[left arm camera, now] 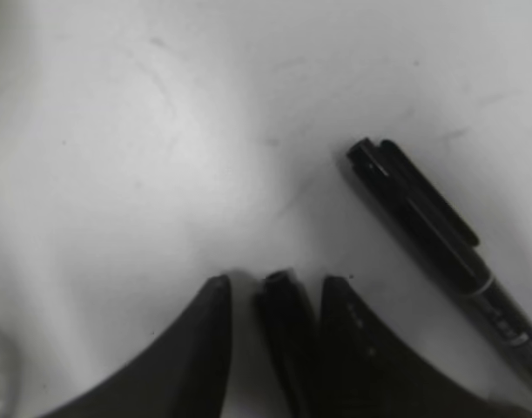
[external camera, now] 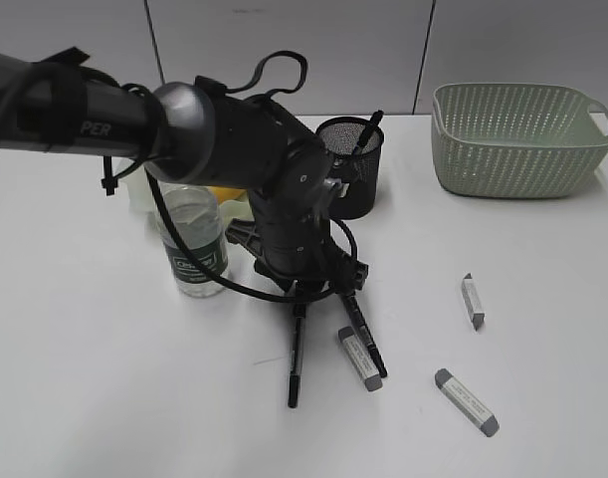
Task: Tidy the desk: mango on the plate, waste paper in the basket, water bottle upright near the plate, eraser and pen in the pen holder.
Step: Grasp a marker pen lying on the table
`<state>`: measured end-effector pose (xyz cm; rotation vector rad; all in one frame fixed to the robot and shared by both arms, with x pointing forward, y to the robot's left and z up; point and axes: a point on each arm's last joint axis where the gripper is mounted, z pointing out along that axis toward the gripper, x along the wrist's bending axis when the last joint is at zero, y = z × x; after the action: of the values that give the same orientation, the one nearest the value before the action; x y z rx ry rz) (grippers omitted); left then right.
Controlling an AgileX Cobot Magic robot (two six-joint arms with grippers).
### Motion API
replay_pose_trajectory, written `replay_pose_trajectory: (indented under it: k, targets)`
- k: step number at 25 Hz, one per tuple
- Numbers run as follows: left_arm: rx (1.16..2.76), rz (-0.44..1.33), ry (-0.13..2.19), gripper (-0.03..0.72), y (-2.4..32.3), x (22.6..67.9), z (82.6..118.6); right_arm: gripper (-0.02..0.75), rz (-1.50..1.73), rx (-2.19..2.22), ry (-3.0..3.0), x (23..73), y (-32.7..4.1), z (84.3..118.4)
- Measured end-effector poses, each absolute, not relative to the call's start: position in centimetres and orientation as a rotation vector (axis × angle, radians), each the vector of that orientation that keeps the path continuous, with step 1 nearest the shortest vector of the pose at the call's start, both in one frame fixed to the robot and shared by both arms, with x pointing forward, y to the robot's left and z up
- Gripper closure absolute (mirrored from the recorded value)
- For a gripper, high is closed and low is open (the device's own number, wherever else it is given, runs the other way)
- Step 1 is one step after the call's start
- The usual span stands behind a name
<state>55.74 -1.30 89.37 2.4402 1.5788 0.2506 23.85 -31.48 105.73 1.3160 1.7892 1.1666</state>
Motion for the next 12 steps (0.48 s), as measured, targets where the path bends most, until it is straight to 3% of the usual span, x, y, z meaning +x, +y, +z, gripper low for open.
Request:
replay_pose_trajectory:
  k: [3, 9, 12]
  targets:
    - [2.435, 0.241, 1.587, 0.573, -1.3, 55.7, 89.4, 0.318, 1.167, 1.316, 1.789, 23.9, -31.5, 105.7]
    - [2.414, 0.259, 1.555, 0.622, -1.5, 55.9, 89.8, 0.318, 1.167, 1.316, 1.789, 23.9, -31.5, 105.7]
    - [2.314, 0.313, 1.442, 0.645, -1.9, 56.4, 92.8, 0.318, 1.167, 1.316, 1.789, 23.9, -31.5, 105.7]
